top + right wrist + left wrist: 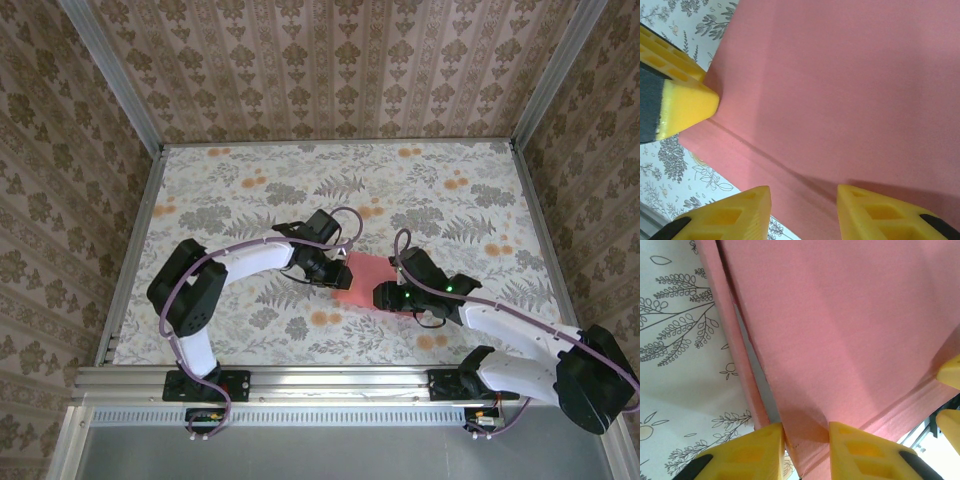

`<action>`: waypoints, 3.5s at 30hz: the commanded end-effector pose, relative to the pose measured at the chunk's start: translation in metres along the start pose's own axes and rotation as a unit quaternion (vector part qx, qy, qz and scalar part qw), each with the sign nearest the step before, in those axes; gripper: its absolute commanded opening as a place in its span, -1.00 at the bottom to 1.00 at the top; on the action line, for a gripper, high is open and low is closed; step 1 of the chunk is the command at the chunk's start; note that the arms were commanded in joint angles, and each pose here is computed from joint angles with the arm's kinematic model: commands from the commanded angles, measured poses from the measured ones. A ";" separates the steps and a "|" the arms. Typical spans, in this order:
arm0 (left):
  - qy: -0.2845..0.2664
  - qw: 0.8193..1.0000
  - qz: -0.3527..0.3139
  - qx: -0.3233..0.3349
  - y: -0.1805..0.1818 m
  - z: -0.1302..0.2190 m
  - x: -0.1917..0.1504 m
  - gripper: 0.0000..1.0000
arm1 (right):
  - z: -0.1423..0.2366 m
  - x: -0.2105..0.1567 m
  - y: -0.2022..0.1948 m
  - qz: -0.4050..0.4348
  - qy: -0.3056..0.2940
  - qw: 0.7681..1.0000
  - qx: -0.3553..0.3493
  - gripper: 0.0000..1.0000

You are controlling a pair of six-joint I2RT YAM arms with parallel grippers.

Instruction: Fold the paper box

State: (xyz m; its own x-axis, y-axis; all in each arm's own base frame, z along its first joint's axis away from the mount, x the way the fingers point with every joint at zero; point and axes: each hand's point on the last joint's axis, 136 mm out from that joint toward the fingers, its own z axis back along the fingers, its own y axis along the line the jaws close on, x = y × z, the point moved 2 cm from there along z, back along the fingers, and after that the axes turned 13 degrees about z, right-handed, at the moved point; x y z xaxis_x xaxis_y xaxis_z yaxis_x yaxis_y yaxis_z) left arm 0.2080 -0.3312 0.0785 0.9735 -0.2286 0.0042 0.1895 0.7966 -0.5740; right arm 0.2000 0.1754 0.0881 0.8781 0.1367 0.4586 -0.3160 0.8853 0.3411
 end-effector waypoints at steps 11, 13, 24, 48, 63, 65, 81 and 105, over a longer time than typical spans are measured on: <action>-0.025 0.999 -0.017 -0.013 -0.010 0.025 -0.004 -0.28 | -0.011 -0.012 -0.010 0.002 0.020 1.000 -0.023 -0.18; -0.030 0.999 -0.022 -0.029 -0.015 0.026 -0.003 -0.29 | -0.014 -0.014 -0.011 0.005 0.027 0.999 -0.029 -0.19; -0.084 0.995 -0.020 -0.047 -0.011 0.042 0.006 -0.26 | -0.029 -0.011 -0.003 0.025 0.029 0.999 -0.031 -0.19; -0.121 0.990 0.011 -0.076 0.027 0.047 0.004 -0.23 | -0.023 0.022 0.034 0.065 -0.023 0.998 0.012 -0.17; -0.118 0.993 0.014 -0.014 0.049 0.025 0.010 -0.23 | -0.033 -0.021 -0.006 0.010 0.003 1.000 0.005 -0.15; -0.115 0.993 0.016 -0.005 0.053 0.022 0.008 -0.23 | -0.036 -0.023 -0.008 0.006 0.005 1.000 0.003 -0.16; -0.153 0.987 0.001 -0.044 0.028 0.049 0.019 -0.23 | -0.005 0.007 0.004 0.017 -0.038 0.999 0.012 -0.07; -0.155 0.982 -0.045 -0.098 0.027 0.072 0.034 1.00 | -0.005 0.014 0.004 -0.045 -0.048 0.994 0.082 1.00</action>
State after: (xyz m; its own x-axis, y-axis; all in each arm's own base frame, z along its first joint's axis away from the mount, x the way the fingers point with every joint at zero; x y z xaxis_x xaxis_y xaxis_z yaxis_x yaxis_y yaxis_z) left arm 0.2554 -0.2670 0.1141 0.9648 -0.0336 0.2607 0.2119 0.6862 -0.6959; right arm 0.2132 0.1788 0.0961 0.8600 0.0256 0.5096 -0.3067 0.8241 0.4762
